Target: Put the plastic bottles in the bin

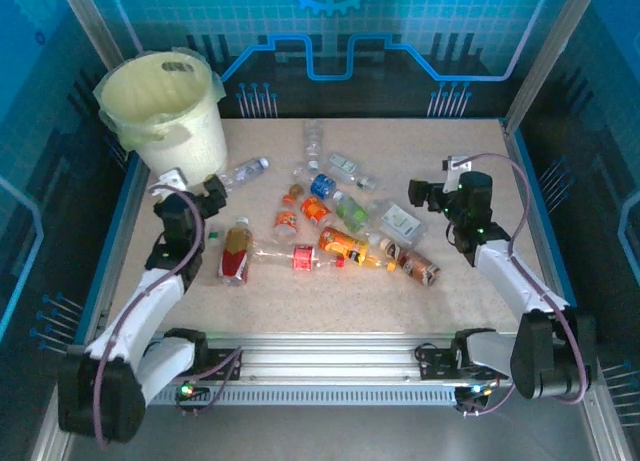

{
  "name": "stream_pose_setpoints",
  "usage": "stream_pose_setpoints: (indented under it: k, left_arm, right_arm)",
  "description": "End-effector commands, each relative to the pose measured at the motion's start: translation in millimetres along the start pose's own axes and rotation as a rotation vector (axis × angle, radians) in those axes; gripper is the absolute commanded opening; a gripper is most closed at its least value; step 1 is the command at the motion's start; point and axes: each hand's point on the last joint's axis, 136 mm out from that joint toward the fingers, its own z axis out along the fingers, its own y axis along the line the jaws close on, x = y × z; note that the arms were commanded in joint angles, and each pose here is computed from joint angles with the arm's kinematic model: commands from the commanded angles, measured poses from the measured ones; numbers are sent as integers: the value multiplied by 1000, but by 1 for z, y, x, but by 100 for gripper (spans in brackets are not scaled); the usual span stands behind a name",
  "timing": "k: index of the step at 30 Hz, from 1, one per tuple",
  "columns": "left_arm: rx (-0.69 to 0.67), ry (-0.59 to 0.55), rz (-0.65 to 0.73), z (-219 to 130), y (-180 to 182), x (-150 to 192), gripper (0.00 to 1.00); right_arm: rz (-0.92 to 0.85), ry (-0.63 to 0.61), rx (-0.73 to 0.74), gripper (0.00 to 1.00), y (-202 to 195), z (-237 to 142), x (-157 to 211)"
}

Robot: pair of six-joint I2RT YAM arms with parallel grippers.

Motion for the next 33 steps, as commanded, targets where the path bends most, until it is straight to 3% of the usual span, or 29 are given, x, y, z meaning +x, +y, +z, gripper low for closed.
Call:
stream_pose_setpoints:
  k: [1,6,11,27,33]
  left_arm:
    - [-221,300,-164,-39,48,59,99]
    - [-120,536,-299,-69,33,101,99]
    - [-30,669,-368,-83,16,124,99]
    - [28,715,-351,-81,-1,120,99]
    - [151,773,-369,-83,-30,127,99]
  right_arm:
    - [218,378,50,100,3,-16,82]
    - [218,630,80,100,9,-40,137]
    - [162,725,114,100,3,-55,169]
    - [112,873,107,100,22,-83,233]
    - [85,847,141,85,21,-81,237]
